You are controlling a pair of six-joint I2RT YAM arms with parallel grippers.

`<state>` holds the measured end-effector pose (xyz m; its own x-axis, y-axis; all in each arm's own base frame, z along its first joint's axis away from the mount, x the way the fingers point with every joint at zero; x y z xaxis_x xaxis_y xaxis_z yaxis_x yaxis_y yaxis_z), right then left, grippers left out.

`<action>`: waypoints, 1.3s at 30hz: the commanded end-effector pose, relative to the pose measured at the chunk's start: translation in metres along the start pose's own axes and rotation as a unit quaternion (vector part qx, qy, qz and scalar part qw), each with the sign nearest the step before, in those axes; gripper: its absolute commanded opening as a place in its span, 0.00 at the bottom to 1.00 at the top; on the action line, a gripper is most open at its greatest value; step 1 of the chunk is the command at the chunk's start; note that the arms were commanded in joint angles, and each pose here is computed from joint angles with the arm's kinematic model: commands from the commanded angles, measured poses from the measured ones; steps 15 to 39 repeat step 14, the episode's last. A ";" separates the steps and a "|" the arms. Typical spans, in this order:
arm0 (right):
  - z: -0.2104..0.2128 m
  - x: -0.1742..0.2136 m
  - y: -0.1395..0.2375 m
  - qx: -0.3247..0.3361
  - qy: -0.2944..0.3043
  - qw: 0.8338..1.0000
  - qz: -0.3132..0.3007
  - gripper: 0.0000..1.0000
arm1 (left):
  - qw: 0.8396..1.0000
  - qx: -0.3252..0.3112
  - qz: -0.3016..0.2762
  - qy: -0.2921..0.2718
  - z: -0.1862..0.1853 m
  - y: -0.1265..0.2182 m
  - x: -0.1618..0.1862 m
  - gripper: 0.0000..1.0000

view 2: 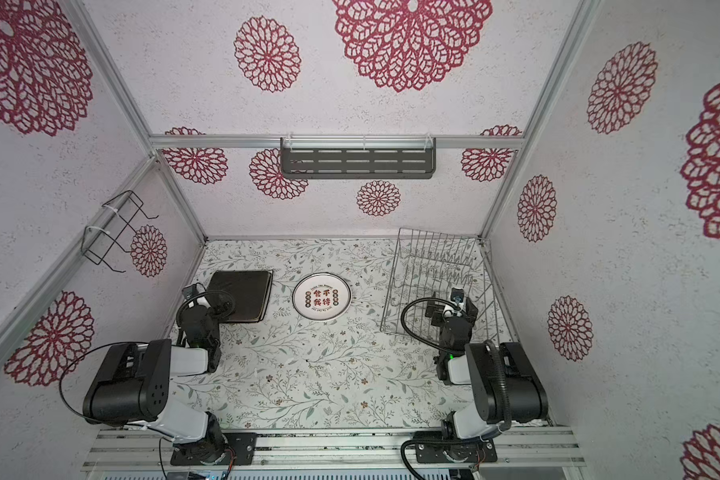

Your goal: Unload the plates from the dish rack

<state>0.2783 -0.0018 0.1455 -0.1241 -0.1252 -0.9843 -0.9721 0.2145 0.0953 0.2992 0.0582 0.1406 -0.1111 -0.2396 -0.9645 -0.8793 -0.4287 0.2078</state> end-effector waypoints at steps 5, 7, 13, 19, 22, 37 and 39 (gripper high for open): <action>-0.002 0.013 -0.001 0.008 0.003 0.999 0.039 0.99 | 1.000 -0.013 -0.009 -0.007 -0.002 -0.001 -0.005 0.97; -0.002 0.013 -0.001 0.009 0.004 0.999 0.039 0.99 | 1.000 -0.013 -0.010 -0.007 -0.002 -0.001 -0.005 0.97; -0.002 0.013 -0.001 0.014 0.003 0.999 0.039 0.99 | 1.000 -0.014 -0.009 -0.007 -0.001 -0.001 -0.005 0.97; -0.002 0.013 0.000 0.014 0.003 0.999 0.039 0.99 | 1.000 -0.011 -0.009 -0.008 -0.002 0.000 -0.004 0.97; -0.002 0.013 0.000 0.014 0.003 0.999 0.039 0.99 | 1.000 -0.011 -0.009 -0.008 -0.002 0.000 -0.004 0.97; -0.002 0.013 0.000 0.014 0.003 0.999 0.039 0.99 | 1.000 -0.011 -0.009 -0.008 -0.002 0.000 -0.004 0.97; -0.002 0.013 0.000 0.014 0.003 0.999 0.039 0.99 | 1.000 -0.011 -0.009 -0.008 -0.002 0.000 -0.004 0.97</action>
Point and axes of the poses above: each gripper's point midway between its finger pads, its own y axis back along the fingers, its own z axis along the line the jaws close on, x = y × z, the point moved 10 cm from there along y, back along the fingers, and after that the axes turned 7 degrees about y, right-handed, at the moved point
